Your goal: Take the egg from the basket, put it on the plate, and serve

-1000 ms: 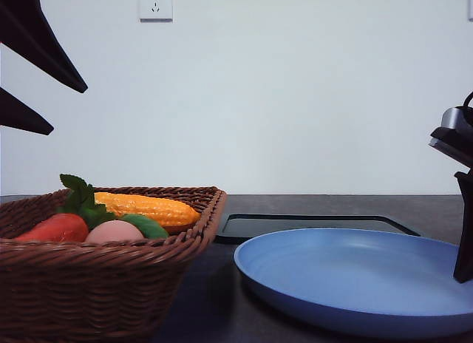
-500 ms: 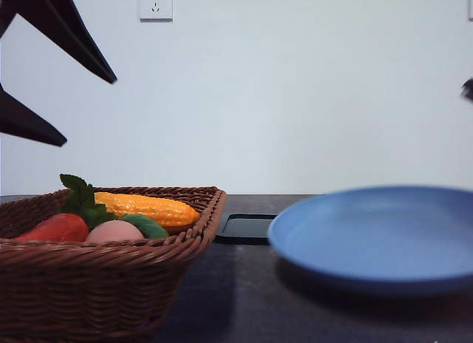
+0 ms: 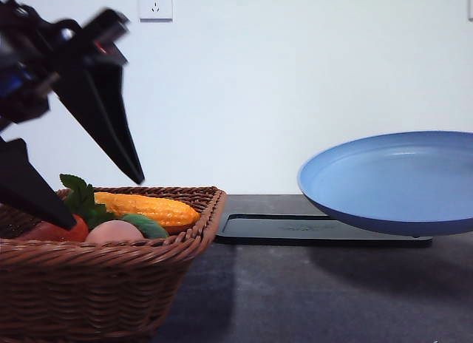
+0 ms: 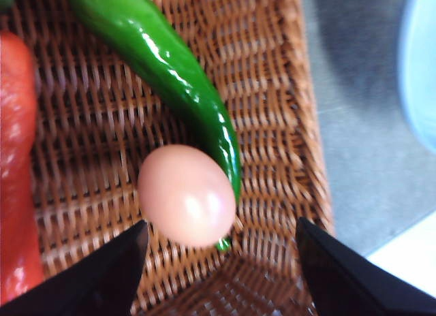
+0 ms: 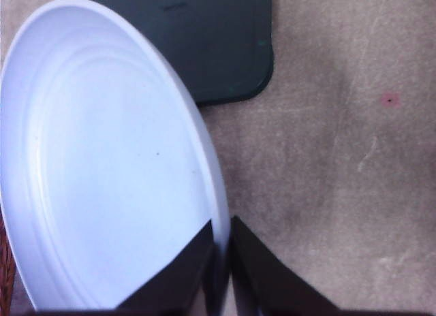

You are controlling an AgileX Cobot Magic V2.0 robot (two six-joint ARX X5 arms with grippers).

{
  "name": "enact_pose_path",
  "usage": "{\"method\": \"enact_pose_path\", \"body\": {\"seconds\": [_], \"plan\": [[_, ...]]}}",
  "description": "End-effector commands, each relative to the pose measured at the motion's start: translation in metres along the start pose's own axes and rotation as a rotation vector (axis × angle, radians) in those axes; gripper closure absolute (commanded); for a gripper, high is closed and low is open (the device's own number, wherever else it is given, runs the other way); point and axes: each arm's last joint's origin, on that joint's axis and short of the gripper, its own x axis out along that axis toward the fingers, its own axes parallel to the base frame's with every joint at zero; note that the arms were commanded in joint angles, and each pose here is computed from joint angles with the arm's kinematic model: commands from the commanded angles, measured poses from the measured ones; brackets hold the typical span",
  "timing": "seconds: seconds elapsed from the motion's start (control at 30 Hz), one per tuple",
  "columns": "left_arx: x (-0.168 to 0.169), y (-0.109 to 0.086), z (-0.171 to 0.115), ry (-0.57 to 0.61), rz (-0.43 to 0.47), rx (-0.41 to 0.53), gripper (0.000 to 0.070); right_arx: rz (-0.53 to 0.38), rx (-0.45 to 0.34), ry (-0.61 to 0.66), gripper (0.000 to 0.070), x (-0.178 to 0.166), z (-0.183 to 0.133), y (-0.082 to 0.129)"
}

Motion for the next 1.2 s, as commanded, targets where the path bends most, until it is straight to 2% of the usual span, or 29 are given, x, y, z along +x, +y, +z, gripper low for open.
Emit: {"method": "enact_pose_path", "body": {"seconds": [0.0, 0.27, 0.57, 0.9, 1.17], "plan": [[0.005, -0.004, 0.005, 0.001, 0.006, 0.008, 0.0259, 0.007, 0.008, -0.014, 0.0700, -0.002, 0.004, 0.002], [0.030, 0.003, 0.008, 0.063, 0.048, -0.014, 0.0259, 0.007, 0.007, -0.015, 0.0700, -0.002, 0.004, 0.002], [0.039, 0.005, 0.009, 0.061, 0.074, -0.004, 0.0265, 0.008, 0.006, -0.017, 0.0700, -0.002, 0.004, 0.002], [0.040, 0.006, 0.009, 0.070, 0.078, 0.012, 0.0437, 0.010, 0.002, -0.025, 0.0700, -0.002, 0.005, 0.002], [0.038, 0.004, 0.012, 0.061, 0.071, 0.036, 0.0517, 0.010, 0.003, -0.025, 0.0700, -0.002, 0.005, 0.002]]}}
